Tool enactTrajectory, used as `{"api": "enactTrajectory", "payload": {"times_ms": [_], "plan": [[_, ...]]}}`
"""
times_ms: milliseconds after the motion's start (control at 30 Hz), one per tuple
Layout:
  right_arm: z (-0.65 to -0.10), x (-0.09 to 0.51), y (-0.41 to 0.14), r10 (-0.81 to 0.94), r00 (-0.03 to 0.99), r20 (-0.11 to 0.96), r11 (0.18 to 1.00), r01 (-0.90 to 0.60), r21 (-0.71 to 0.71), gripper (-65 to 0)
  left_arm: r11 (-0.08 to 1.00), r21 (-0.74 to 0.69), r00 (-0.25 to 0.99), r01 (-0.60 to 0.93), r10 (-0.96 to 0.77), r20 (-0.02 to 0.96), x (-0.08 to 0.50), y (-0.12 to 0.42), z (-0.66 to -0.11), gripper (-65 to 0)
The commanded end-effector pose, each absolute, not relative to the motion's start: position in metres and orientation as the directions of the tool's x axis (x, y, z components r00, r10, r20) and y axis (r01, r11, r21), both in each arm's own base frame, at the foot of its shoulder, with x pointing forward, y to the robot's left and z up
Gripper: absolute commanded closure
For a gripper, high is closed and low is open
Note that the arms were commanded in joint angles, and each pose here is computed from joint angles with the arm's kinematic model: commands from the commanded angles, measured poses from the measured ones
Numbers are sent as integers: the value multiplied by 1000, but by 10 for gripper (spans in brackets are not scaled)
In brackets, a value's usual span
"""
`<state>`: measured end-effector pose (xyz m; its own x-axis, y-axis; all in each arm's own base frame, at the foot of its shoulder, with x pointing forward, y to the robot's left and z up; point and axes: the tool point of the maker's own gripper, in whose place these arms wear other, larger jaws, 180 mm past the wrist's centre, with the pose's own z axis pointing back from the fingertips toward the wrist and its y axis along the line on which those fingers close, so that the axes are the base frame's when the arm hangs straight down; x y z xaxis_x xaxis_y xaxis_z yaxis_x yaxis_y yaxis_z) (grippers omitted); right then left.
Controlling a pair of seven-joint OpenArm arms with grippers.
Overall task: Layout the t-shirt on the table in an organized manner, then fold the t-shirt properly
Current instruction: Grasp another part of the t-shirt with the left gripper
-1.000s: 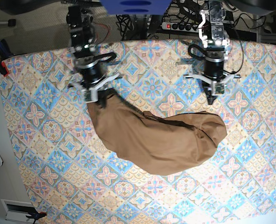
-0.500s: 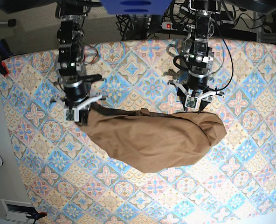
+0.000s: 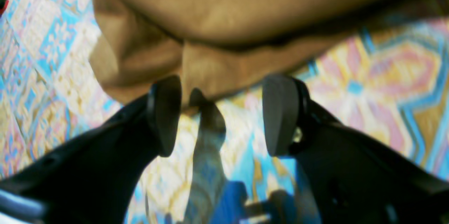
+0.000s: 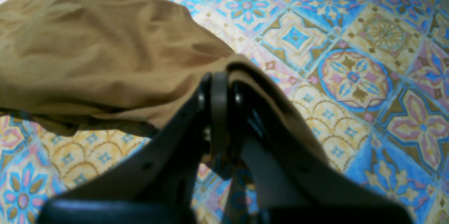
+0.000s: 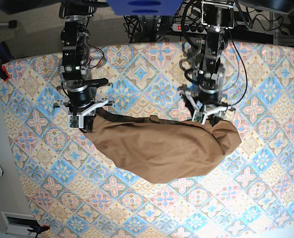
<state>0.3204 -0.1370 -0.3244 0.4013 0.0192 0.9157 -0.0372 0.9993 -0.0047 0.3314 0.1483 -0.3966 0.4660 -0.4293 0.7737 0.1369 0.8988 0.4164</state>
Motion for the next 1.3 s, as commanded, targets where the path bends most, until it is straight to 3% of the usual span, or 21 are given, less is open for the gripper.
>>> {"api": "enactTrajectory", "payload": {"times_ms": [0, 333, 400, 500, 533, 767, 1100, 1267], "plan": [[-308, 327, -137, 14, 347, 938, 999, -36, -2, 0, 898, 424, 433, 117, -431, 792, 344, 149, -386, -362], [-309, 326, -138, 15, 349, 937, 999, -35, -3, 0, 887, 414, 520, 205, -457, 722, 378, 150, -430, -342], [-309, 326, -138, 15, 349, 937, 999, -35, -3, 0, 883, 399, 515, 245, -468, 719, 384, 143, -428, -259], [-309, 326, -138, 15, 348, 937, 999, -35, -3, 0, 878, 396, 532, 268, -478, 699, 395, 140, -421, -38], [-308, 327, -138, 15, 347, 938, 999, -35, -3, 0, 882, 398, 523, 253, -470, 711, 404, 141, -410, 0], [-308, 327, -138, 15, 345, 938, 999, -35, -3, 0, 885, 439, 363, 155, -465, 807, 436, 141, -325, 0], [-308, 327, -138, 15, 344, 939, 999, -35, -3, 0, 878, 479, 200, -23, -465, 862, 406, 163, -198, 0], [-308, 327, -137, 15, 345, 938, 999, -38, -2, 0, 863, 505, 292, 3, -484, 825, 415, 184, -204, 0]]}}
